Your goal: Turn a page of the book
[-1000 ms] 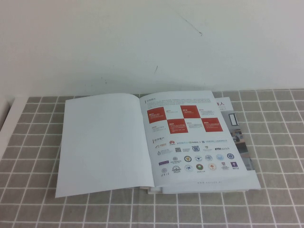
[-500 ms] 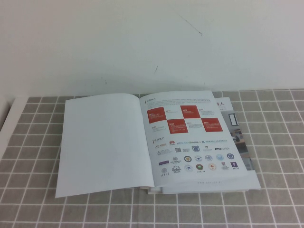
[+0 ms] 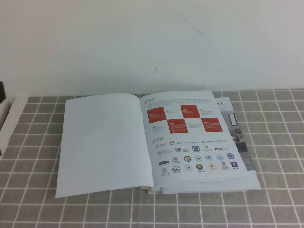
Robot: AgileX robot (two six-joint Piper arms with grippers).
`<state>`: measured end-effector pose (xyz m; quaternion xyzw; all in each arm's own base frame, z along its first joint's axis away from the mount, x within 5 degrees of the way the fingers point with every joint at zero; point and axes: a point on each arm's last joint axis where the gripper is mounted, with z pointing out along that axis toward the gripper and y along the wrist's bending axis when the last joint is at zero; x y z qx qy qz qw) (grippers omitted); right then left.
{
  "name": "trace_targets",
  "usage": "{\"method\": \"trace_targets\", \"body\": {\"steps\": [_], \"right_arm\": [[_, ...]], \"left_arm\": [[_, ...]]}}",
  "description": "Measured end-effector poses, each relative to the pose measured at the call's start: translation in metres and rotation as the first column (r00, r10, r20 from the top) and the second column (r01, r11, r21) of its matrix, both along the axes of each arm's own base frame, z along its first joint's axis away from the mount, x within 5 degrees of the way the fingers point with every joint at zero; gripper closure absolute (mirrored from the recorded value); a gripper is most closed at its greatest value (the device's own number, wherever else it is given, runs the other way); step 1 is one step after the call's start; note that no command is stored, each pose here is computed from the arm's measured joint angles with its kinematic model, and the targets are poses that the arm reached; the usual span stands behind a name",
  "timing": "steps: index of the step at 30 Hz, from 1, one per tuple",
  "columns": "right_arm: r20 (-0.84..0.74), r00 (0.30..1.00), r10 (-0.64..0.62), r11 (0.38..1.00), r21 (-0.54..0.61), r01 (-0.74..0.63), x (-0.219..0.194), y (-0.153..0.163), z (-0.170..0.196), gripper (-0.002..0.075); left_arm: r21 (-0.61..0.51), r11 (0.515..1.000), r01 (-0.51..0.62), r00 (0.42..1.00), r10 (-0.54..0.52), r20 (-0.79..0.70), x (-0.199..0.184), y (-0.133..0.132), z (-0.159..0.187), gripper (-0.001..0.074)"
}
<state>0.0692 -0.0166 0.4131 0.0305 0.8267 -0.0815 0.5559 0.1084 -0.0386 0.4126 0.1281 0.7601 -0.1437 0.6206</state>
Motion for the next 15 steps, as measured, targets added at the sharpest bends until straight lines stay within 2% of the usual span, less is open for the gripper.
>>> {"method": "trace_targets", "body": {"steps": [4,7,10,15], "right_arm": [[-0.020,0.999,0.033,0.999,0.027,-0.033,0.008,0.004,-0.004,0.0729],[-0.029,0.993,0.111,0.989,0.097,-0.108,0.021,0.015,-0.013,0.0729],[-0.107,0.976,0.187,0.975,0.144,-0.171,0.035,0.025,-0.028,0.0729],[-0.187,0.951,0.247,0.961,0.176,-0.215,0.050,0.034,-0.042,0.0729]], "left_arm": [[0.000,1.000,0.003,0.996,-0.003,-0.086,0.022,-0.004,-0.010,0.0738],[-0.043,0.999,0.014,0.989,-0.020,-0.147,0.036,-0.009,-0.017,0.0738],[-0.056,0.998,0.014,0.976,-0.026,-0.218,0.053,-0.013,-0.027,0.0738],[-0.032,0.999,0.021,0.927,-0.031,-0.373,0.089,-0.020,-0.056,0.0738]]}}
